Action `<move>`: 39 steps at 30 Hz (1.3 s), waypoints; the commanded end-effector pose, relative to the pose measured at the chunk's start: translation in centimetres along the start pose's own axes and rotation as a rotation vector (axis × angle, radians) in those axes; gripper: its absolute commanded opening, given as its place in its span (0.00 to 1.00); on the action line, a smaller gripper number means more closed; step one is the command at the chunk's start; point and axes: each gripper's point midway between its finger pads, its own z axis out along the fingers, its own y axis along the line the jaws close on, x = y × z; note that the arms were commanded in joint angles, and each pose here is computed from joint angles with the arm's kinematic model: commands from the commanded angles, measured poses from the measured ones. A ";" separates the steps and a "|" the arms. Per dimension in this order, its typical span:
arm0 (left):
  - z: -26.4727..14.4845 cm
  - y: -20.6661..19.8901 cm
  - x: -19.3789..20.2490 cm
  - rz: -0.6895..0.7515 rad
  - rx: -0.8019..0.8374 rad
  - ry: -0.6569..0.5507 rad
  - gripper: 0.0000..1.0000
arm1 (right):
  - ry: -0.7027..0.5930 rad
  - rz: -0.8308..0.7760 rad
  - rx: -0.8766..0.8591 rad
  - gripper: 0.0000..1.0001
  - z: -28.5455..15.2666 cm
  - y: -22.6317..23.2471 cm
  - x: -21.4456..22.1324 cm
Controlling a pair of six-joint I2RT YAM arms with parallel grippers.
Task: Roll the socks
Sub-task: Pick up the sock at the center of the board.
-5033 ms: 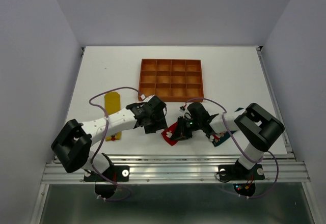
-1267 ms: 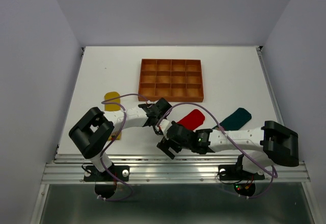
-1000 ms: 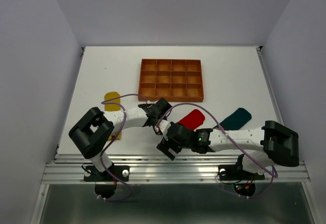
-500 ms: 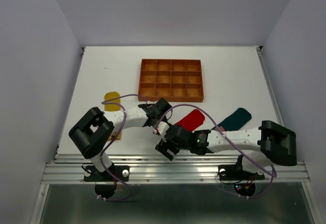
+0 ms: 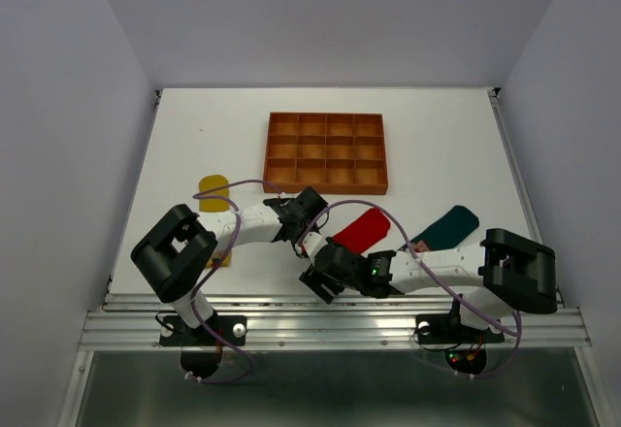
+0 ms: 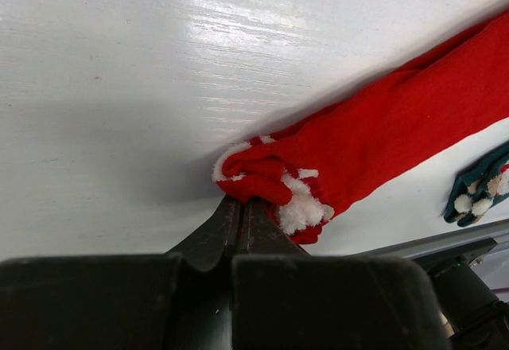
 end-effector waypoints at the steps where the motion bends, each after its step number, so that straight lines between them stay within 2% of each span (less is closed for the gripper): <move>1: 0.5 4.7 2.1 0.045 -0.173 0.037 0.00 | -0.010 0.042 0.085 0.78 0.5 -1.7 0.2; 18: 0.1 4.7 1.8 0.053 -0.190 0.027 0.00 | -0.023 0.071 0.200 0.63 0.4 -3.5 -0.2; 21: 0.0 4.7 1.6 0.053 -0.196 0.021 0.00 | -0.016 0.075 0.216 0.54 0.6 -3.7 0.1; 24: -0.1 4.7 1.6 0.054 -0.199 0.019 0.00 | -0.007 0.080 0.225 0.50 0.8 -3.8 0.4; 30: -0.3 4.8 1.3 0.047 -0.209 0.010 0.00 | 0.025 0.074 0.225 0.33 1.6 -3.6 1.4; 32: -0.4 4.9 1.1 0.040 -0.215 0.008 0.00 | 0.033 0.077 0.231 0.30 1.8 -3.6 1.6; 34: -0.6 4.9 1.0 0.033 -0.209 0.002 0.00 | 0.042 0.080 0.233 0.23 1.9 -3.6 1.9; 39: -1.4 4.0 0.4 0.026 -0.171 -0.020 0.00 | 0.037 0.078 0.241 0.13 1.9 -3.8 1.7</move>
